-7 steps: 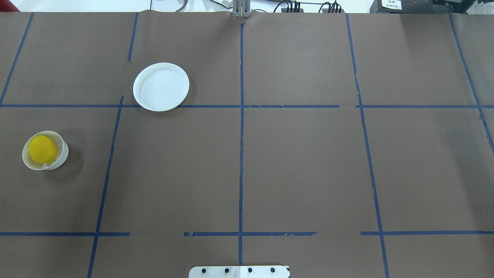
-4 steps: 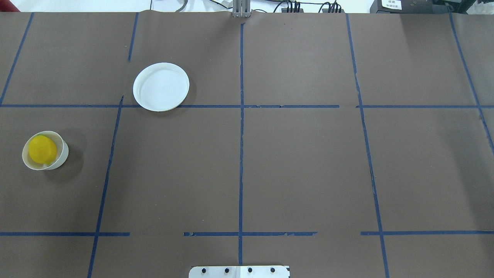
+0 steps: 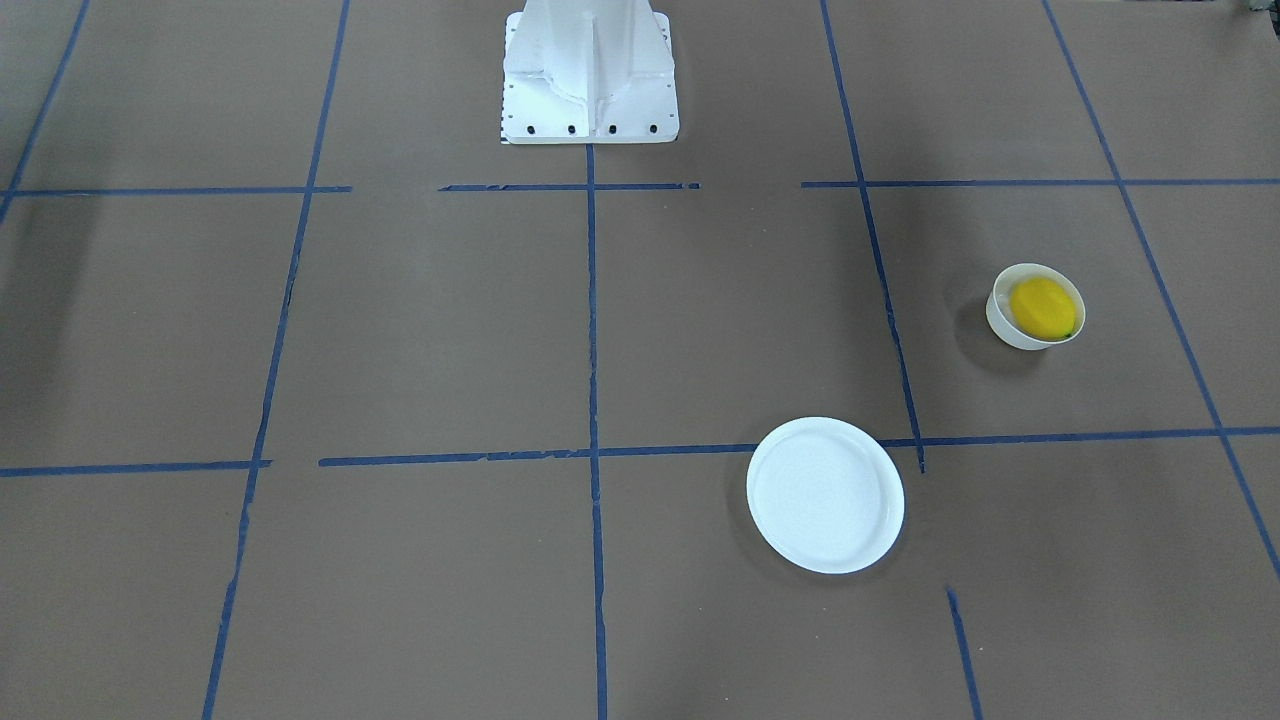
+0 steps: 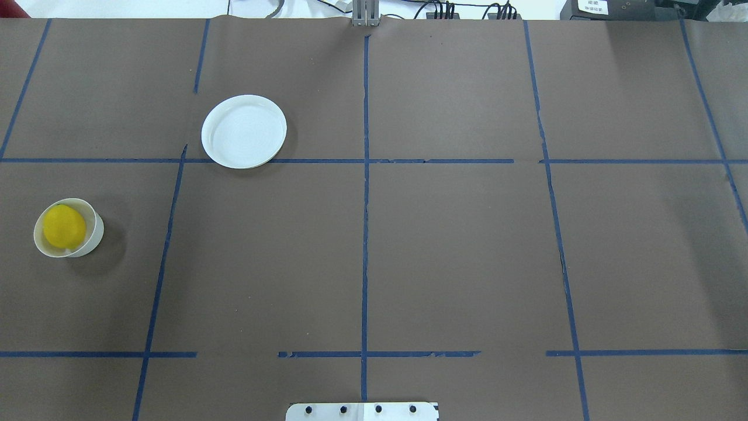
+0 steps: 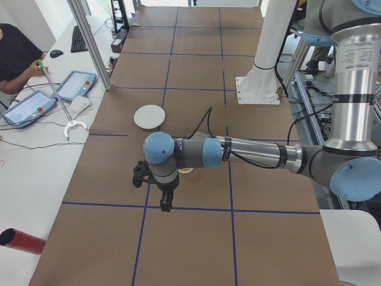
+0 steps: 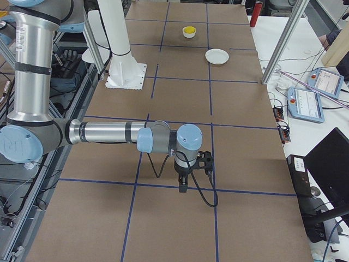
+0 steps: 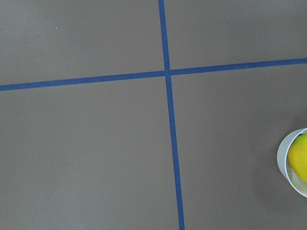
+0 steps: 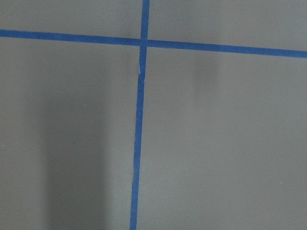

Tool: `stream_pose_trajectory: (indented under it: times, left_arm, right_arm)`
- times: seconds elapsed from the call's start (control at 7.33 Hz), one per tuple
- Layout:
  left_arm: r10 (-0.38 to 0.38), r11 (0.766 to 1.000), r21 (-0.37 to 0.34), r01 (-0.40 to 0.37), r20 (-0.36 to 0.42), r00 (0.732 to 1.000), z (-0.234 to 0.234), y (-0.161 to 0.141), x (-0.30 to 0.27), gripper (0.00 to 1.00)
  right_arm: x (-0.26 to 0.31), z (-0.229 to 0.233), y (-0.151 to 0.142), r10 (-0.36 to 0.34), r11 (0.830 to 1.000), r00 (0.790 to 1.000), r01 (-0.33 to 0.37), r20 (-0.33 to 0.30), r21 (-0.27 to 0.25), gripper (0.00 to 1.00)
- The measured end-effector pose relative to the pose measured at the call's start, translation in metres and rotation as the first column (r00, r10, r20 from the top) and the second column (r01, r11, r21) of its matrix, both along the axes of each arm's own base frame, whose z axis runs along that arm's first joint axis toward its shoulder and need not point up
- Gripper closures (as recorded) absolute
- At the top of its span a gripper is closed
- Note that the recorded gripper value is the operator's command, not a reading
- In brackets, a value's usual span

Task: Move lemon from plate to bowl

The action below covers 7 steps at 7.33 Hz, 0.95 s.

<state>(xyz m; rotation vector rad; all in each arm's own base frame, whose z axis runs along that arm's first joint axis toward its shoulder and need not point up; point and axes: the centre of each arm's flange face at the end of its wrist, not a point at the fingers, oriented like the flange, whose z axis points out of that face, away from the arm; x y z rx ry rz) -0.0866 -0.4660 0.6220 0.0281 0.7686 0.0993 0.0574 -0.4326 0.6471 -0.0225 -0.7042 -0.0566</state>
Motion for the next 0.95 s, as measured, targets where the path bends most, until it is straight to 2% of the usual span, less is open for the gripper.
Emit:
stream_pose_trajectory:
  times: [0.95]
  left_arm:
    - [-0.002,0.999,-0.039,0.002,0.000,1.000,0.024,0.006,-0.001,0.00]
  right_arm:
    - [0.000,0.000,0.000,0.000,1.000,1.000,0.000,0.000,0.000,0.00]
